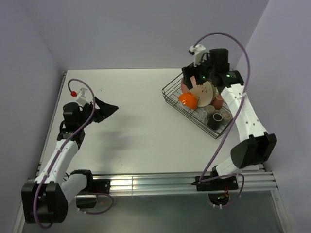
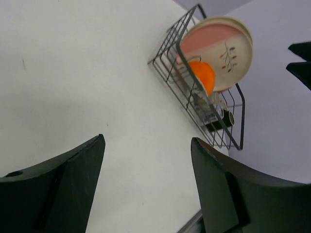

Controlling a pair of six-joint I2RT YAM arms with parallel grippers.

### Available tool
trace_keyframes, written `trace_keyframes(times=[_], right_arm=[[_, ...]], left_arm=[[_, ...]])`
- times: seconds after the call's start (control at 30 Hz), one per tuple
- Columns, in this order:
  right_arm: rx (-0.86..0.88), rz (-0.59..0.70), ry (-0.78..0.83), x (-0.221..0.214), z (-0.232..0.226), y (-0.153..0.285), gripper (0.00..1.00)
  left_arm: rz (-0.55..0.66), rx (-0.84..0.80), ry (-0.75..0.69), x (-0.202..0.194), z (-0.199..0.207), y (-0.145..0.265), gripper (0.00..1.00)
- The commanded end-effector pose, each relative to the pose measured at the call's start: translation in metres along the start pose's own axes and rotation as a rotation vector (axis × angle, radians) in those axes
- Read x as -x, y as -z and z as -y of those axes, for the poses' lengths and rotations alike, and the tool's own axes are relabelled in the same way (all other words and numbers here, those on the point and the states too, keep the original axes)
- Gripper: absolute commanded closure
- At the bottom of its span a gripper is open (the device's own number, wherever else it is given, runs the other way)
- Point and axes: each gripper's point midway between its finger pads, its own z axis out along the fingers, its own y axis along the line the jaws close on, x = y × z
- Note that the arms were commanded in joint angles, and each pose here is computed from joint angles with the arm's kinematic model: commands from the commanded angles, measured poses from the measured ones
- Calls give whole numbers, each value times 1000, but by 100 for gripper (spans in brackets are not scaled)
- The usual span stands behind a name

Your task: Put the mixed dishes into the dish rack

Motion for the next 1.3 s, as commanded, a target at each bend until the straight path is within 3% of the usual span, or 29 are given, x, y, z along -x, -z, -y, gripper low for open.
trace_keyframes(times=[0.0, 0.17, 0.37, 0.6, 1.27], right_arm=[[-17, 167, -229, 28, 9, 50, 0], [-343, 324, -244, 29, 53, 99, 0], [-540, 287, -345, -14, 68, 121, 0], [-618, 279, -398, -53, 65, 133, 0], [-731, 330, -464, -75, 70, 143, 0]], left_arm=[[145, 37, -216, 40, 21, 21, 21], [274, 155, -287, 58, 15, 46, 1], [355, 205, -297, 70, 17, 62, 1], [344, 228, -271, 61, 13, 69, 1], [369, 294, -303, 54, 2, 87, 1]])
